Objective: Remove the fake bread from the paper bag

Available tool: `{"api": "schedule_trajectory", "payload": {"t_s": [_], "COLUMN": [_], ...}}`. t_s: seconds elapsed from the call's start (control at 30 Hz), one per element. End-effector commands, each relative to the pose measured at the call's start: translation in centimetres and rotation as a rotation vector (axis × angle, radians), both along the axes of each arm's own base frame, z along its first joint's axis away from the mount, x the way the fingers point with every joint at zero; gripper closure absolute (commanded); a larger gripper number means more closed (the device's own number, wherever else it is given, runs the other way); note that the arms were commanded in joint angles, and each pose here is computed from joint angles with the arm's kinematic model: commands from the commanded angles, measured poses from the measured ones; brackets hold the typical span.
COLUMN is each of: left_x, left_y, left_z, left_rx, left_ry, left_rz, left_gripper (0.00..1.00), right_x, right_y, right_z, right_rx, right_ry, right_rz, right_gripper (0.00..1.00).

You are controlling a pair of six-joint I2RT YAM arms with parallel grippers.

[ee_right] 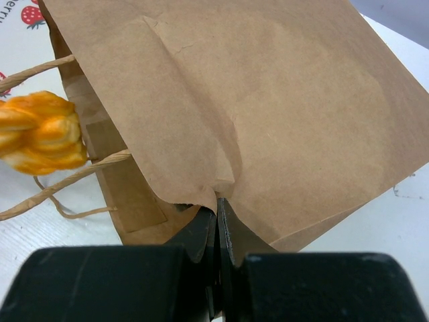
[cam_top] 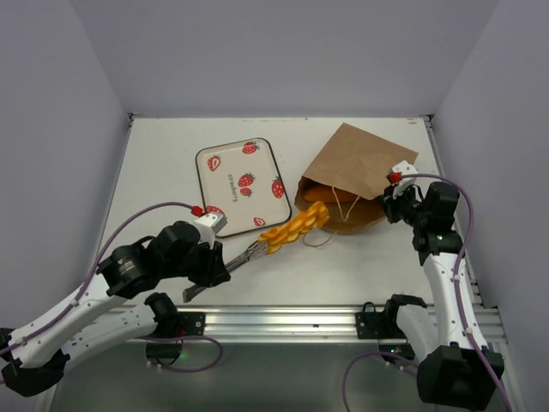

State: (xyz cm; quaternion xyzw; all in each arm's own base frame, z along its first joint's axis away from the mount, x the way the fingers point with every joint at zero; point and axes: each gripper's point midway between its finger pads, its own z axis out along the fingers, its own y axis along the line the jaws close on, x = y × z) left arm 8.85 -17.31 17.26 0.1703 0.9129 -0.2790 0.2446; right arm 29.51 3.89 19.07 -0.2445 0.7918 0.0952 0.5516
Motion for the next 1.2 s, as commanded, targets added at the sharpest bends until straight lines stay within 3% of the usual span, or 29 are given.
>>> {"api": "schedule_trajectory", "payload": {"t_s": [0.0, 0.43, 0.77, 1.03, 1.17], "left_x": [-0.8, -2.4, -1.6, 2.6, 6.5], "left_y": [1.1, 5.3, 7.1, 6.5, 3.7], "left_z": [2.4, 4.1, 6.4, 6.7, 7.0], "left_rx": [-0.048, -0.033, -0.043, 0.004, -0.002], "left_ry": [-0.027, -0.045, -0.098, -0.136, -0.164], "left_rz": [0.017, 0.119, 0.240, 0.437, 0.525], "left_gripper": [1.00, 1.00, 1.00, 1.00, 1.00], "right_x": [1.3, 1.4, 1.4, 1.4, 1.3], "right_y": [-0.9, -1.0, -1.0, -0.9, -1.0], "right_z": [2.5, 2.5, 2.4, 2.4, 2.5], "right_rx": [-0.017, -0.017, -0.017, -0.015, -0.016], "right_ry": [-0.075, -0.077, -0.075, -0.078, -0.083], "right_rz": [-0.040, -0.044, -0.045, -0.043, -0.044], "right_gripper": [1.00, 1.00, 1.00, 1.00, 1.00]}}
